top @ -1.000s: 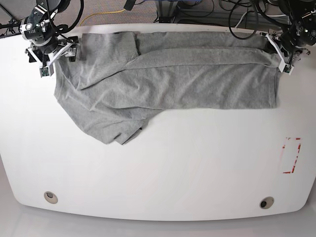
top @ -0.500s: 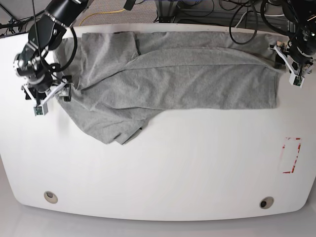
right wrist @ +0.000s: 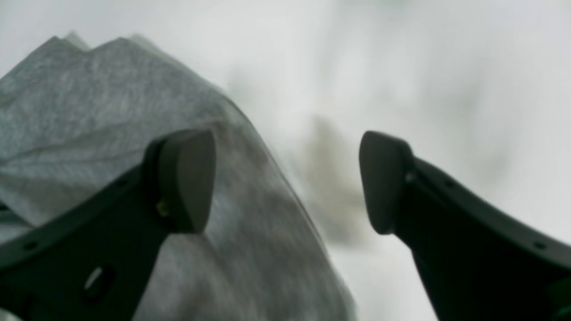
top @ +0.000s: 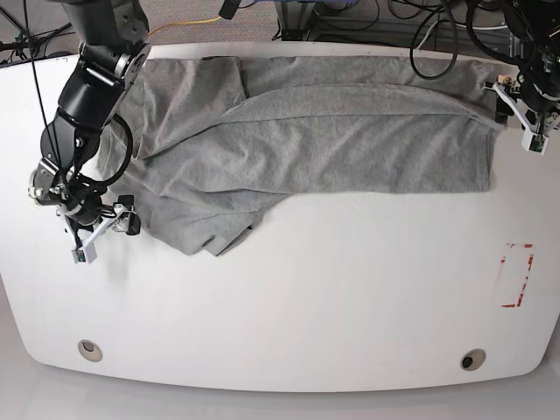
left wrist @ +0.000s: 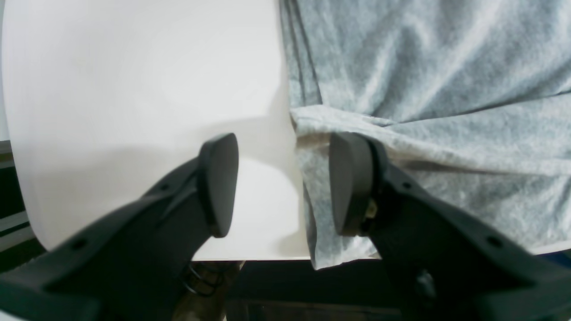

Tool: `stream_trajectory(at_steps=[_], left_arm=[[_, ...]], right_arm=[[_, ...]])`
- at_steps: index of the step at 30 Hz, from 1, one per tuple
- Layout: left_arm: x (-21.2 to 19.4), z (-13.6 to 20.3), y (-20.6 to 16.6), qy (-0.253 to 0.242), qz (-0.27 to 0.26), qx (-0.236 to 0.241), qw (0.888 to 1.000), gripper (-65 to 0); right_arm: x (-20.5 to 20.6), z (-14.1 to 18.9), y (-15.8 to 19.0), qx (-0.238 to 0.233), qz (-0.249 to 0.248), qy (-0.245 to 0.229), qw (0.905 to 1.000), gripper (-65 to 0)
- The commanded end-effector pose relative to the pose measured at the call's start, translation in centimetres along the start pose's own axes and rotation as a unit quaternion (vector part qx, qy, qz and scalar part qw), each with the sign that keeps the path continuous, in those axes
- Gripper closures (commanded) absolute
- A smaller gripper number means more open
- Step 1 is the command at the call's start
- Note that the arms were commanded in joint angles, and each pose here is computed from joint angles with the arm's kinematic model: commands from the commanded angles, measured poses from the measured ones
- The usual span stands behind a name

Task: Fold the T-shirt properly
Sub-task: 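Release and move the right gripper back to the shirt's hem corner, then move the left gripper along the shirt edge to the hem corner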

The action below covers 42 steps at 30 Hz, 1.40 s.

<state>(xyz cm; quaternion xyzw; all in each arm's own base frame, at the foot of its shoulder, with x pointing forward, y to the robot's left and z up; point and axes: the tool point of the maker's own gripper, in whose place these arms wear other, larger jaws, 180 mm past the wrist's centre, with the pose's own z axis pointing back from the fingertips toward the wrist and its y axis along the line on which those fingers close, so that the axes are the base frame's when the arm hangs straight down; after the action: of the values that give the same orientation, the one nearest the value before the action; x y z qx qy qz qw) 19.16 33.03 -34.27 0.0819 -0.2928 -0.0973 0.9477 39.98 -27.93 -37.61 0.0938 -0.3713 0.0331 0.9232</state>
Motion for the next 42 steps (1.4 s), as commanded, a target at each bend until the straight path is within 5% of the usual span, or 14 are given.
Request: stream_trajectory(at_steps=[1, 14, 26, 30, 34, 42], left_arm=[[0.9, 0.5, 0.6, -0.014, -0.008, 0.008, 1.000, -30.6], [0.6, 1.0, 2.0, -0.018, 0.011, 0.029, 0.999, -30.6], [4.8, 0.0, 4.3, -0.076, 0.053, 0.044, 0.995, -31.2], [5.6, -1.5, 4.7, -0.084, 0.082, 0.028, 0.993, -31.4], [6.5, -3.8, 4.9, -0.089, 0.124, 0.002, 0.988, -31.4], [8.1, -7.9, 2.9, -0.080, 0.160, -0.065, 0.982, -31.4]], right_arm=[[1.9, -0.8, 0.5, 0.020, 0.000, -0.035, 0.9992, -46.8], [0.5, -3.8, 4.0, 0.069, -0.032, -0.025, 0.9968, -46.6], [0.1, -4.8, 6.3, 0.090, -0.039, -0.022, 0.9949, -45.5], [0.1, -4.8, 6.4, 0.091, -0.040, -0.022, 0.9948, -29.8], [0.1, -4.8, 6.5, 0.092, -0.039, -0.021, 0.9948, -6.7], [-1.2, -5.4, 8.4, 0.108, -0.002, 0.005, 0.9942, -4.0]])
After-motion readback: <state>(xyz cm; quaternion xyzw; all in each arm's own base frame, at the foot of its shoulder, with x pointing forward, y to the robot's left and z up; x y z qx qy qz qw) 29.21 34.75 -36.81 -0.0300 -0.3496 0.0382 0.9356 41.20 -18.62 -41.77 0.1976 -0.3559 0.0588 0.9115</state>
